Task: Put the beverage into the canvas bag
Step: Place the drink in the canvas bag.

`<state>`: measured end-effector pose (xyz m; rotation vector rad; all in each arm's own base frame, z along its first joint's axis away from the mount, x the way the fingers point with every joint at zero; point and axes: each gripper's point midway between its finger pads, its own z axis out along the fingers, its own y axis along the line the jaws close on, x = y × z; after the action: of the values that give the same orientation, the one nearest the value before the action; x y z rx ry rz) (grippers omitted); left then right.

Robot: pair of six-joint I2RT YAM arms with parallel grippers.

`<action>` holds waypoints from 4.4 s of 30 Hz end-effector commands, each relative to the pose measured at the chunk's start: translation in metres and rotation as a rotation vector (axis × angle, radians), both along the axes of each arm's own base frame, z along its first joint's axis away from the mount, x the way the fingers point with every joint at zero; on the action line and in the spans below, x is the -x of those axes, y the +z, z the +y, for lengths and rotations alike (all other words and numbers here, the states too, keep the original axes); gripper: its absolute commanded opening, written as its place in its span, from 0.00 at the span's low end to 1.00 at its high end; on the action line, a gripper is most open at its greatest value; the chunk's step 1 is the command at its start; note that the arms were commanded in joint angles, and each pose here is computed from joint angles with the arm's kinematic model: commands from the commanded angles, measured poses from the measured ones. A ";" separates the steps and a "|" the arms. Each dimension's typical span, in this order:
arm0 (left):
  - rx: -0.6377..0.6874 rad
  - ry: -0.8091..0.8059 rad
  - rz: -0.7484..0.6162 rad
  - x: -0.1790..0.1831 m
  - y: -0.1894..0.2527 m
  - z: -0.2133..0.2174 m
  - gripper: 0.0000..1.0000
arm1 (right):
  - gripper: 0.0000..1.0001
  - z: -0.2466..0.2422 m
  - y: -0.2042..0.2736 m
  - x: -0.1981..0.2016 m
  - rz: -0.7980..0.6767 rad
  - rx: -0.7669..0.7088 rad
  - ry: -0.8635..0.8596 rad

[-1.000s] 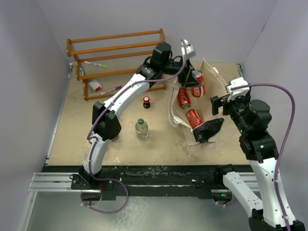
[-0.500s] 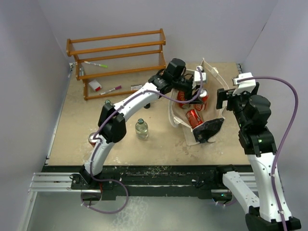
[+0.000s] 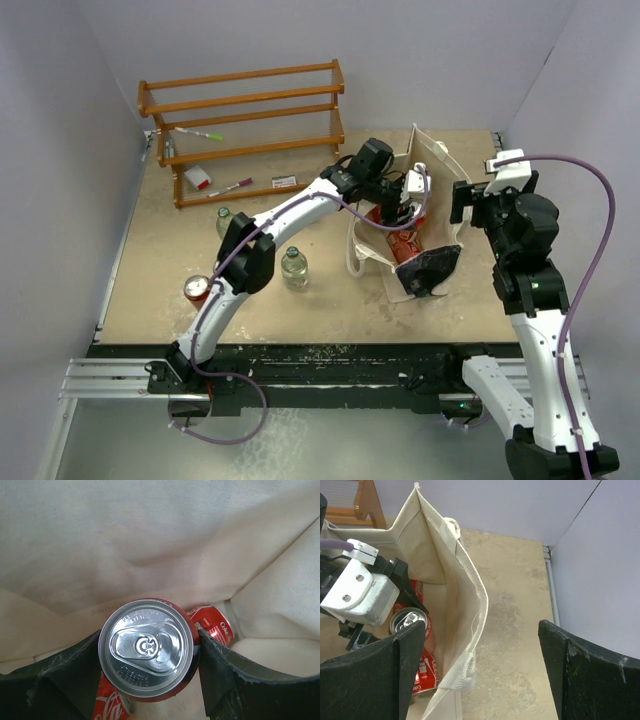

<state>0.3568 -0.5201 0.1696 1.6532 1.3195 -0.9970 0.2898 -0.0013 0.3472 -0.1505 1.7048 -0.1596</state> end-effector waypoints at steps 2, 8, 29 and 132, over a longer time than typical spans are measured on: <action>0.033 -0.046 -0.128 -0.006 0.013 -0.009 0.00 | 0.94 0.003 0.006 -0.007 -0.040 -0.022 0.014; 0.005 -0.071 -0.135 0.002 0.001 -0.012 0.00 | 0.94 0.004 0.000 -0.007 -0.027 -0.023 0.021; 0.117 -0.205 -0.100 0.056 0.079 -0.008 0.00 | 0.94 0.003 -0.025 -0.003 0.033 0.012 0.034; -0.121 0.401 0.012 -0.091 -0.093 0.006 0.21 | 0.92 0.004 -0.082 -0.034 0.189 0.040 0.048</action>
<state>0.4356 -0.5267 0.1229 1.4556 1.5117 -0.6719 0.3193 0.0036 0.2502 -0.2482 1.9456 -0.1389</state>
